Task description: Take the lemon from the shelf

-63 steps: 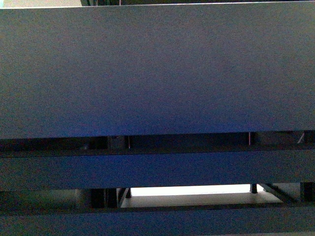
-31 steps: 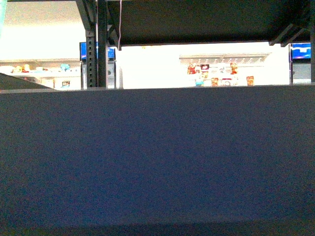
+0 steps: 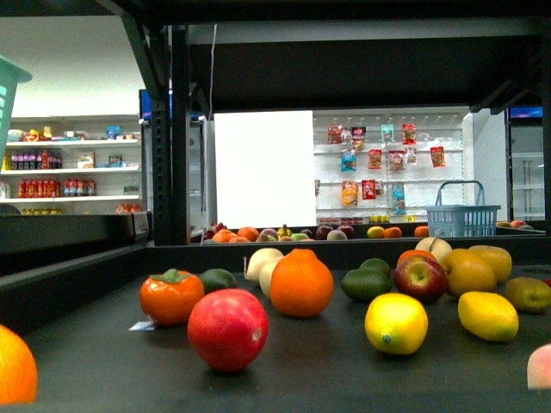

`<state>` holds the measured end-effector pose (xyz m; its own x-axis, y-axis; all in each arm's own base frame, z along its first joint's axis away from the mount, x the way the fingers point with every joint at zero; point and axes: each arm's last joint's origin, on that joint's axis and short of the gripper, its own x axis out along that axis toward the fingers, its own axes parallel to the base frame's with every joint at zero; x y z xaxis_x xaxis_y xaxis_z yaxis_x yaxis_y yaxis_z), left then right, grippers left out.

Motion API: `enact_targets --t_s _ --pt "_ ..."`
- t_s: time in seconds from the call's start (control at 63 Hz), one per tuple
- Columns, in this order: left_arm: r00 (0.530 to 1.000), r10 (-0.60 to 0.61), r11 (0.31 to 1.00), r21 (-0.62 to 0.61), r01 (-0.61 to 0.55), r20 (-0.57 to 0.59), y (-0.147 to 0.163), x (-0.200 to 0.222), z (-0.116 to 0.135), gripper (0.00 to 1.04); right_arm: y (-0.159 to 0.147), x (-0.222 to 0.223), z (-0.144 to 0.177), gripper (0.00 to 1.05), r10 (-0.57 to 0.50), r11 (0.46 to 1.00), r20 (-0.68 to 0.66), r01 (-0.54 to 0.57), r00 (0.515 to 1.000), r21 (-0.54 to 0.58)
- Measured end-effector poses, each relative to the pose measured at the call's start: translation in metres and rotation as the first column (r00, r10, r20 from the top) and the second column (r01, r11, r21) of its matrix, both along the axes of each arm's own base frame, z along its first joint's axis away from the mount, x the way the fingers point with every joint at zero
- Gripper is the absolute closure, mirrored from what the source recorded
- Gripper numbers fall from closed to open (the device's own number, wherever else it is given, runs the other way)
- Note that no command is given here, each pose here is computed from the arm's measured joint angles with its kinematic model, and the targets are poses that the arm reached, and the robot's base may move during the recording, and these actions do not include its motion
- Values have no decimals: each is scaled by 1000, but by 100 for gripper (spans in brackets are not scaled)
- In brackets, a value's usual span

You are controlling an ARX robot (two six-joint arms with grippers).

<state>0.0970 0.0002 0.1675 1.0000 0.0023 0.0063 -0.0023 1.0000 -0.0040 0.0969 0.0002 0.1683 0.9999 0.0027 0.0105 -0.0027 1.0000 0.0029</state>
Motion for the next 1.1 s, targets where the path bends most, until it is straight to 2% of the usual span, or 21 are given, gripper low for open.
enact_targets --t_s 1.096 --pt "1000 0 1000 0 0 0 0 0 0 8 0 0 0 7 0 1000 0 0 1000 0"
